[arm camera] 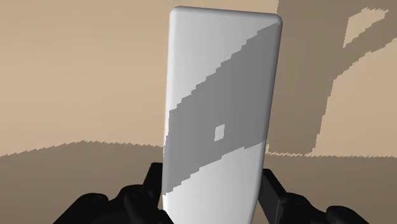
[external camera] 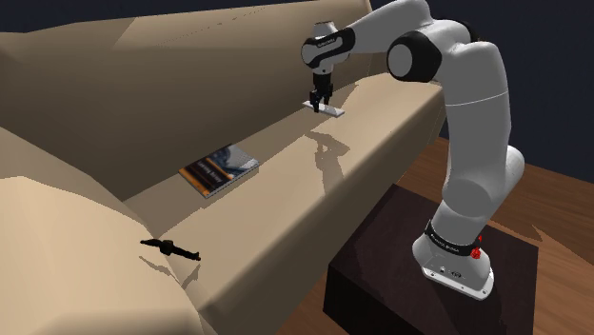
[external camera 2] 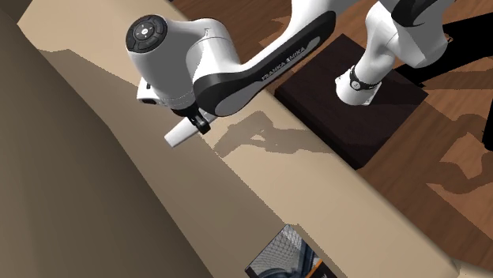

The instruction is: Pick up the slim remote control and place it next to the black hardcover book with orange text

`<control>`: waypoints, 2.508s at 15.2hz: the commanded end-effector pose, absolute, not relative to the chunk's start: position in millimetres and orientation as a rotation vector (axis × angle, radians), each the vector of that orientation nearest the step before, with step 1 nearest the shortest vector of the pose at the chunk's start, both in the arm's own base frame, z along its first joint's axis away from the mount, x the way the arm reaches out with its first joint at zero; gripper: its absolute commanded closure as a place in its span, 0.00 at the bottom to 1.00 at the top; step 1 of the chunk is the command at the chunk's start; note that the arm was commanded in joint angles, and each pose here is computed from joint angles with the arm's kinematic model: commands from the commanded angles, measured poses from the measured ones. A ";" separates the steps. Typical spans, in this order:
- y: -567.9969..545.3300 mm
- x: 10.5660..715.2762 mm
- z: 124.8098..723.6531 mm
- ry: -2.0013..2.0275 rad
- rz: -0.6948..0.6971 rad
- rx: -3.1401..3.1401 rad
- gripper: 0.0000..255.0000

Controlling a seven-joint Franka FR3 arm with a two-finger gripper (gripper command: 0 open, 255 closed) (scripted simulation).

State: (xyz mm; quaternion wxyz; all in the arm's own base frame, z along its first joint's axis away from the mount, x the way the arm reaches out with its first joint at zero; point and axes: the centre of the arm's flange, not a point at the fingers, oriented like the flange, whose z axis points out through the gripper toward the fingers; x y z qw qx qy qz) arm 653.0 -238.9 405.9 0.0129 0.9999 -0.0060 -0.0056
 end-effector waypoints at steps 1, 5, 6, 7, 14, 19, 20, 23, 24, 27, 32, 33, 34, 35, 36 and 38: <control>-238.4 653.1 417.2 -0.019 -0.018 3.116 1.00; -212.1 650.4 425.5 -0.019 -0.018 3.116 1.00; -199.0 649.0 425.9 -0.019 -0.018 3.116 1.00; -185.9 647.7 426.2 -0.019 -0.018 3.116 1.00; -94.0 638.1 428.5 -0.019 -0.018 3.116 1.00; -28.4 631.2 430.1 -0.019 -0.018 3.116 1.00; -15.3 629.9 430.4 -0.019 -0.018 3.116 1.00; 24.1 625.8 431.4 -0.019 -0.018 3.116 1.00; 37.2 624.4 431.7 -0.019 -0.018 3.116 1.00; 76.6 620.3 432.7 -0.019 -0.018 3.116 1.00; 142.2 613.5 434.3 -0.019 -0.018 3.116 1.00; 155.4 612.1 434.7 -0.019 -0.018 3.116 1.00; 168.5 610.7 435.0 -0.019 -0.018 3.116 1.00; 181.6 609.4 435.3 -0.019 -0.018 3.116 1.00; 194.7 608.0 435.6 -0.019 -0.018 3.116 1.00; 221.0 605.3 436.3 -0.019 -0.018 3.116 1.00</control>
